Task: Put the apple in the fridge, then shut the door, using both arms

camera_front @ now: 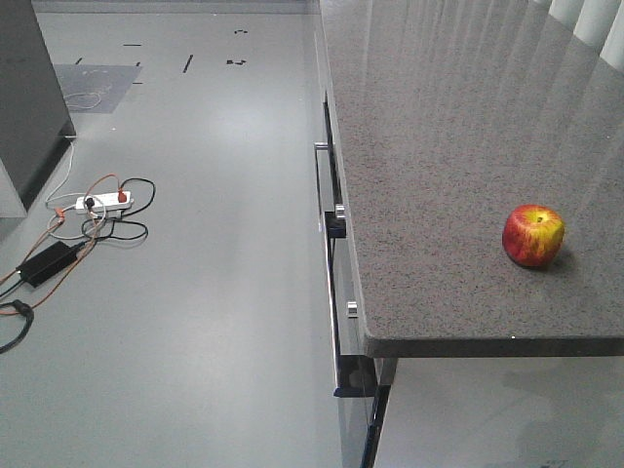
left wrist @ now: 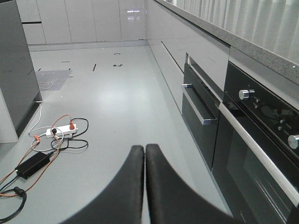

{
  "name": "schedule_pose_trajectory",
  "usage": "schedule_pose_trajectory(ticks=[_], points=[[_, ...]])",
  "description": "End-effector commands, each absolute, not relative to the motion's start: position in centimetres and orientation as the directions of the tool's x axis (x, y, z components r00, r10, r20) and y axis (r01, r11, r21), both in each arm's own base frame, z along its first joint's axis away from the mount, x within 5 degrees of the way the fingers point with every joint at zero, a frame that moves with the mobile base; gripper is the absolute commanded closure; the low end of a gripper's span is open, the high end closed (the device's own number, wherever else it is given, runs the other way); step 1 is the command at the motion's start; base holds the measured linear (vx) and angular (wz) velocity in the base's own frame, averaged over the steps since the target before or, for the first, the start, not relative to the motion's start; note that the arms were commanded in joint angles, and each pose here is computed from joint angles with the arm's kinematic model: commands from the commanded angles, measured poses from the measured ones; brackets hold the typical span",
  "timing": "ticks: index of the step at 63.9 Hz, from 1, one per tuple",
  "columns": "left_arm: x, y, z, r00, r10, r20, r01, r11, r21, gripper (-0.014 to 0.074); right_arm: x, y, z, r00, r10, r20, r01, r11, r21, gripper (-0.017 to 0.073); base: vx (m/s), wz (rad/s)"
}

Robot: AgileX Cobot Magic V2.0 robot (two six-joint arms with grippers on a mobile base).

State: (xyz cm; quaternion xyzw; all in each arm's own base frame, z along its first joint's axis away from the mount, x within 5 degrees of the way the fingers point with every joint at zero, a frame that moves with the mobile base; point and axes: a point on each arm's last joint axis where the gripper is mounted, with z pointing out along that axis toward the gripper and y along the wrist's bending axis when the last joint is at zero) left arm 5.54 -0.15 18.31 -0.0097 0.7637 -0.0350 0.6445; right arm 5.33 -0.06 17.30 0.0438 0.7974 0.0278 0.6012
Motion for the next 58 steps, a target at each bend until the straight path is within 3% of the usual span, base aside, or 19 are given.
schedule_pose_trajectory(ticks=[1,14,31,42,58], points=[[5.6,-0.2,18.3,-0.110,-0.081,-0.991,0.040,0.996,-0.085,0.0598,5.5,0.0,17.7,-0.196,0.097,-0.976,0.026,0.995,0.094,0.0564,0.00,0.00],[5.6,-0.2,18.3,-0.110,-0.081,-0.991,0.040,0.996,-0.085,0.0598,5.5,0.0,18.2,-0.151,0.103,-0.983,0.021,0.995,0.101,0.0564,0.00,0.00],[5.6,-0.2,18.3,-0.110,-0.081,-0.991,0.040,0.996,-0.085,0.0598,5.5,0.1,20.6,0.030,0.253,-0.967,-0.013,0.967,0.253,0.0564,0.00,0.00],[5.6,-0.2,18.3,-0.110,-0.081,-0.991,0.040,0.996,-0.085,0.0598,5.1,0.1,24.1,0.096,0.236,-0.967,-0.029,0.972,0.235,0.0564,0.00,0.00],[5.6,-0.2,18.3,-0.110,-0.081,-0.991,0.040,0.996,-0.085,0.0598,5.9,0.1,29.5,0.057,0.206,-0.977,-0.026,0.978,0.205,0.0564,0.00,0.00]])
